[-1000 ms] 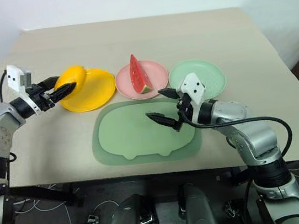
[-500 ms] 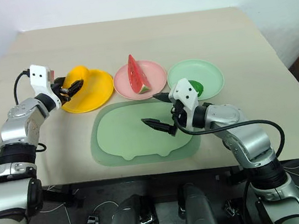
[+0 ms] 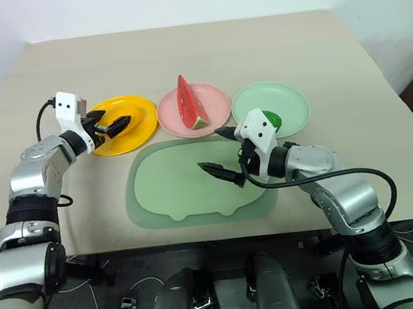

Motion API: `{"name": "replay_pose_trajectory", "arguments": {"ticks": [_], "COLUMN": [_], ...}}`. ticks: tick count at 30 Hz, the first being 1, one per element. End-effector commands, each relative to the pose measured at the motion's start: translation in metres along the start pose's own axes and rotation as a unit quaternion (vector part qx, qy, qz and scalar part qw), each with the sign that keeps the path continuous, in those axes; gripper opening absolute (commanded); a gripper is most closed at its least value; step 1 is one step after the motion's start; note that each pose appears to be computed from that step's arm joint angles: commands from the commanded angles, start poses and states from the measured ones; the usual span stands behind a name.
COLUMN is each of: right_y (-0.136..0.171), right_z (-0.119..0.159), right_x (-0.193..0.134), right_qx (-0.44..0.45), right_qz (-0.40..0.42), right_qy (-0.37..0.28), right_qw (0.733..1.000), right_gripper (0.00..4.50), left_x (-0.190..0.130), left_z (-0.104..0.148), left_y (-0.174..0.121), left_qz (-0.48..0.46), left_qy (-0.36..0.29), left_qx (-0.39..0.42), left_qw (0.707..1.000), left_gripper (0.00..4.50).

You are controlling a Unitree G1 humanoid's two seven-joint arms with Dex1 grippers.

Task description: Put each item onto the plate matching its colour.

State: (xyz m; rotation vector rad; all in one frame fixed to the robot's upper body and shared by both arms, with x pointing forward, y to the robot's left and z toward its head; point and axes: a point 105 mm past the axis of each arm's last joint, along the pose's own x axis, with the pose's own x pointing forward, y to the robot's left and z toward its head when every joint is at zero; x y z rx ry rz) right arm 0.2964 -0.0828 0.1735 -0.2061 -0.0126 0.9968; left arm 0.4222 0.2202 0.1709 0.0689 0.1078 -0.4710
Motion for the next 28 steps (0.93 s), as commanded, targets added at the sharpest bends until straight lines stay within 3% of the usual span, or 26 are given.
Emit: {"name": "replay_pose_trajectory", "arguments": {"ticks": [1,10,13,18,21,28], "right_y": [-0.004,-0.002,-0.002,-0.009,-0.013,-0.022], "right_z": [0.011,0.007,0.005,0.003,0.008,0.002], "right_x": [-0.005,-0.008,-0.009,-0.005,-0.008,-0.016], "right_qx": [-0.017,-0.004,0.008,0.02,0.031,0.031], "right_qz": [-0.013,-0.017,-0.018,-0.034,-0.039,-0.04], "right_qy": [-0.025,-0.038,-0.046,-0.058,-0.065,-0.055], "right_qw": [0.999,0.999,0.999,0.998,0.997,0.997], "right_gripper": [4.5,4.5,4.5,4.5,4.5,4.5], "left_x": [-0.023,-0.087,-0.106,-0.121,-0.129,-0.131], "left_z": [0.028,0.053,0.056,0.031,0.017,-0.011], "left_y": [0.006,0.005,-0.004,-0.009,-0.027,-0.039], "left_qz": [0.0,-0.009,-0.004,-0.004,-0.026,-0.034], "left_qy": [-0.043,-0.125,-0.186,-0.201,-0.194,-0.152], "left_qx": [0.024,0.072,0.087,0.026,0.012,0.024], "left_qw": [0.999,0.99,0.979,0.979,0.98,0.988], "left_gripper": [4.48,4.48,4.48,4.48,4.48,4.48]}}
